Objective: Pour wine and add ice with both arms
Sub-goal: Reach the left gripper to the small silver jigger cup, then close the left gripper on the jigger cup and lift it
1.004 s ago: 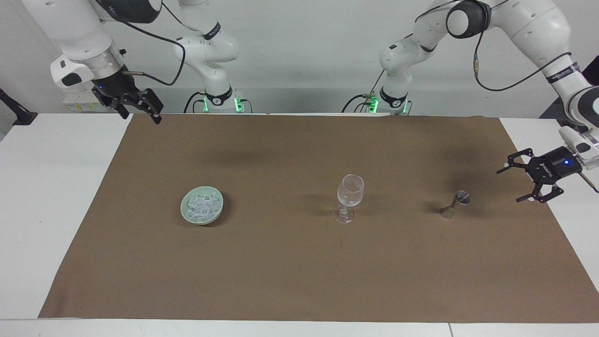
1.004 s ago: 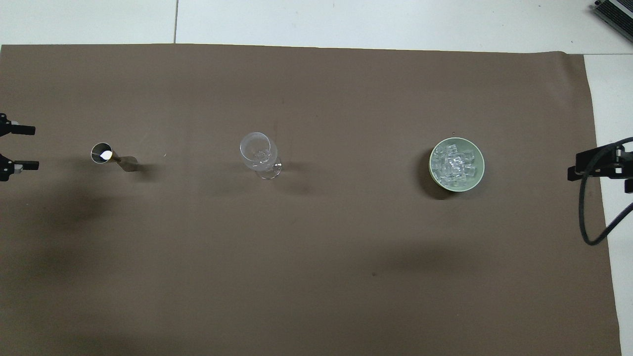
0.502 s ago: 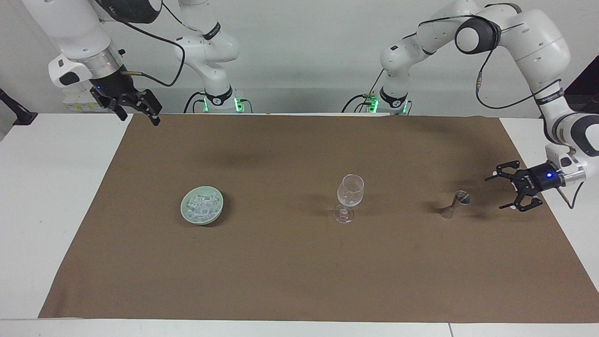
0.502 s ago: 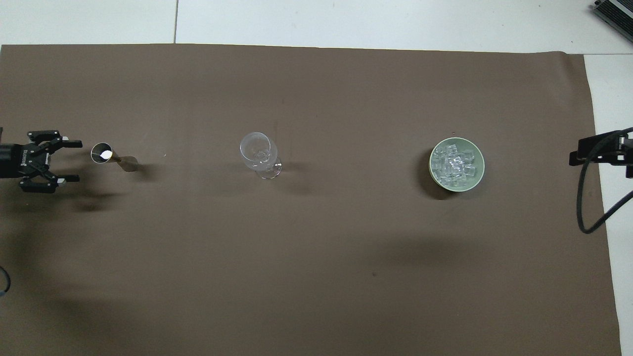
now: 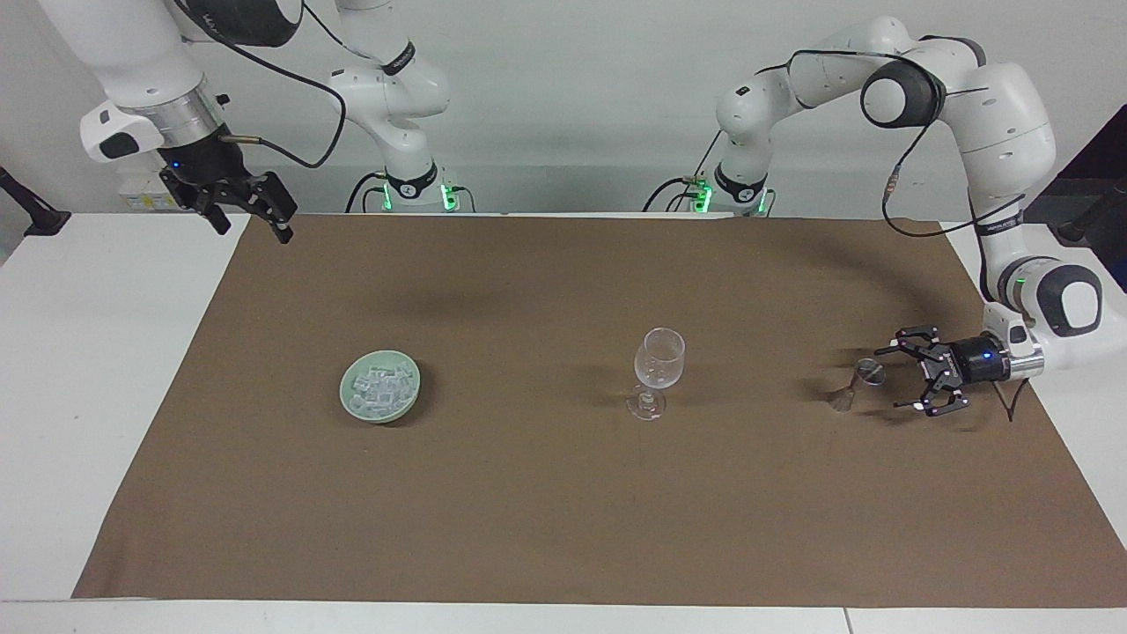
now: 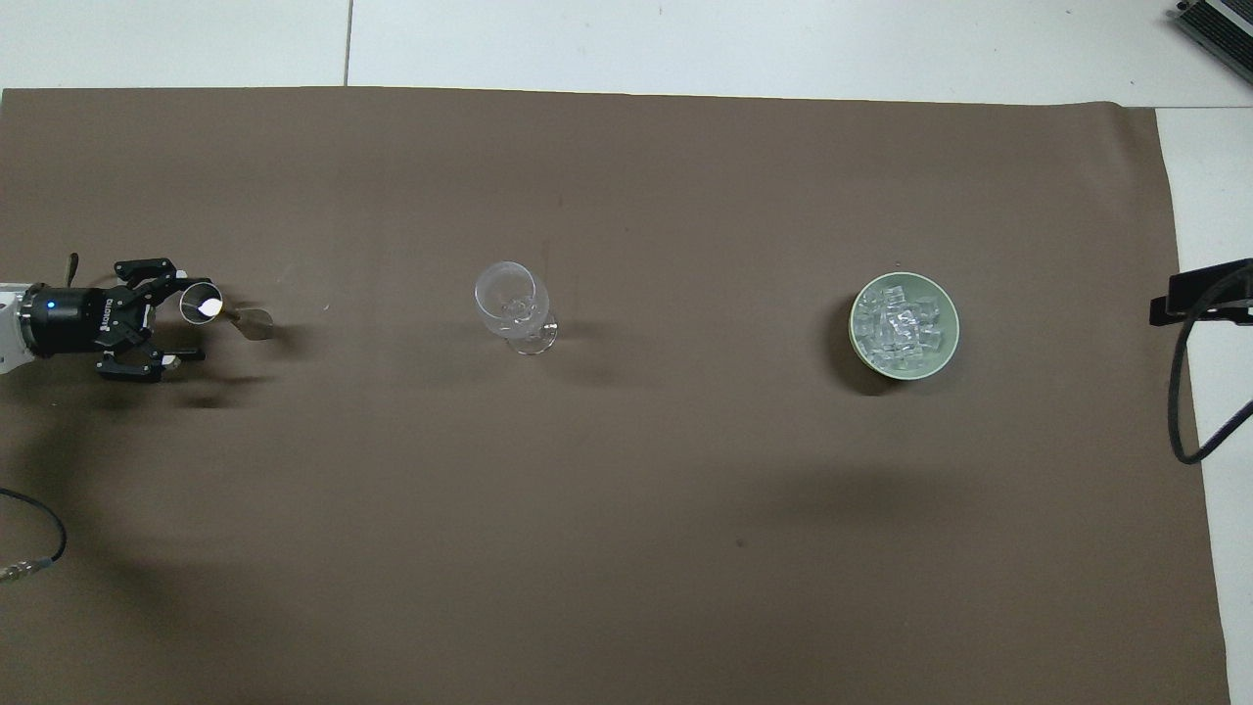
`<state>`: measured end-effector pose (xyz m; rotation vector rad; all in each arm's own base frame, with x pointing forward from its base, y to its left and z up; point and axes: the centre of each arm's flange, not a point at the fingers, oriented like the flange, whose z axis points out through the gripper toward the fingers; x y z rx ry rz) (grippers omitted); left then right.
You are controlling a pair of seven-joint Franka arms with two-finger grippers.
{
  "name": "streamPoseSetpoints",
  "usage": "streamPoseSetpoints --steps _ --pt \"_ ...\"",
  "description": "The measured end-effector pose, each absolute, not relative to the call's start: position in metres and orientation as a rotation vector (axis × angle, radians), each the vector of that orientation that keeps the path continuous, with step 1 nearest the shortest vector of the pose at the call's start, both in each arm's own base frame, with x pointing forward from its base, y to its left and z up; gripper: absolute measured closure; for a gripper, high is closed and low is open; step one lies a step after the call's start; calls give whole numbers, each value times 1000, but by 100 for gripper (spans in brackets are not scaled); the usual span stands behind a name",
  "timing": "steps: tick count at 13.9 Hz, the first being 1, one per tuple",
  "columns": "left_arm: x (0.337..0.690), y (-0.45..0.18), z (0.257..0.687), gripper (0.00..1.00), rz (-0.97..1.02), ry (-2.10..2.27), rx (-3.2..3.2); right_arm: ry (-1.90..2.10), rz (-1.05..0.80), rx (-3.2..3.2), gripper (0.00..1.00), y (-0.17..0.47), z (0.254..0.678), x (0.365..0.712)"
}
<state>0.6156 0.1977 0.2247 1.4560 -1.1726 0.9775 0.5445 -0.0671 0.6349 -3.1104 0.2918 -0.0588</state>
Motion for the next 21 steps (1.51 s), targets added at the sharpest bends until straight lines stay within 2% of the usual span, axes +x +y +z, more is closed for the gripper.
streamPoseSetpoints --steps 4,8,9,10,11,13,21 --pt "614 196 206 13 1100 -1167 1395 287 -82 -3122 0 -67 634 546" --pt "614 189 199 9 1140 -1159 1366 290 -81 -3122 0 -68 634 546" --pt "614 189 198 11 1144 -1157 1365 285 -81 -3123 0 -66 634 547" --pt "614 188 198 19 1149 -1155 1361 279 -81 -3123 0 -64 634 547" --pt "614 187 198 20 1151 -1154 1357 274 -81 -3124 0 -62 634 547" --pt "611 184 194 34 1163 -1152 1344 271 -81 -3124 0 -61 634 547" --pt "606 173 186 36 1175 -1121 1297 271 -81 -3124 0 -61 634 547"
